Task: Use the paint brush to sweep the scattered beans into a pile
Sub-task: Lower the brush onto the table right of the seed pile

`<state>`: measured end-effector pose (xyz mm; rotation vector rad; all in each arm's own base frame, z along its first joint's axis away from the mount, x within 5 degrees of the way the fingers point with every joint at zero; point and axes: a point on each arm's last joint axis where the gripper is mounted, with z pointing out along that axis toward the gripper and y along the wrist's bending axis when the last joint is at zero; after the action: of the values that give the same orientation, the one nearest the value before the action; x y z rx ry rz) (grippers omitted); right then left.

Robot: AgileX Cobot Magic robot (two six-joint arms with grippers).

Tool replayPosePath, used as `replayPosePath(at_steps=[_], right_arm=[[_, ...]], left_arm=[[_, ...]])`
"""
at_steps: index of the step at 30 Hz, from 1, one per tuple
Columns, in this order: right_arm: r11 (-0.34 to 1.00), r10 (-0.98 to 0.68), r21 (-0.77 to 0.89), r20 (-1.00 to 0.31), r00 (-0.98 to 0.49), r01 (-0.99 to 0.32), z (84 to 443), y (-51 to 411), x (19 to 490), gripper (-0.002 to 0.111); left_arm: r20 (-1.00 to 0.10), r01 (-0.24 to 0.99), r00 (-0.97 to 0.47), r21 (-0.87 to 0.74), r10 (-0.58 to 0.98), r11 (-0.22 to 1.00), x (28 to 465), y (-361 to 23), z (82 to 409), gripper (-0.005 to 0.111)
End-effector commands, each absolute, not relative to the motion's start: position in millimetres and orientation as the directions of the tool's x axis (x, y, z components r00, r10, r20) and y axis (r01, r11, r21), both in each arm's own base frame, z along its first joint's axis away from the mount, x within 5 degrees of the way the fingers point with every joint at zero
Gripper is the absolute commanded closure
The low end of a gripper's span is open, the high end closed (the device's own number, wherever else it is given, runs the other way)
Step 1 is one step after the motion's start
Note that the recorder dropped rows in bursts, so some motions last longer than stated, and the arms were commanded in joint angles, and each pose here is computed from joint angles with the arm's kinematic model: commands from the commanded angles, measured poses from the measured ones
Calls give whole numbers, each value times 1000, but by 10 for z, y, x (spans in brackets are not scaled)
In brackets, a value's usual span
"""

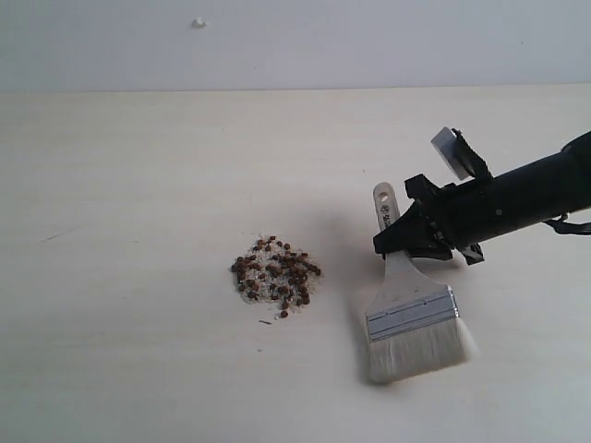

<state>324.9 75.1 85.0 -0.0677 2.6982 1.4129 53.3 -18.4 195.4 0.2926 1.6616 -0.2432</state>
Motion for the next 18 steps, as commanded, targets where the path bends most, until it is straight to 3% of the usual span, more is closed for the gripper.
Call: replayPosePath(at_steps=[1,14,18], right_arm=[[576,-6,813,-95,-996,-80,858,823,3248,108],[613,6,785,-119,-993,-91,833,1031,3260,108],[614,6,784,-121,-993,-92,832,1030,3261,92]], left_arm=[[-995,335,-96,-1,34,942,528,-186,1960,107],[-995,335,-96,-1,34,942,528,-186,1960,107],[-995,335,-96,-1,34,942,528,-186,1960,107]])
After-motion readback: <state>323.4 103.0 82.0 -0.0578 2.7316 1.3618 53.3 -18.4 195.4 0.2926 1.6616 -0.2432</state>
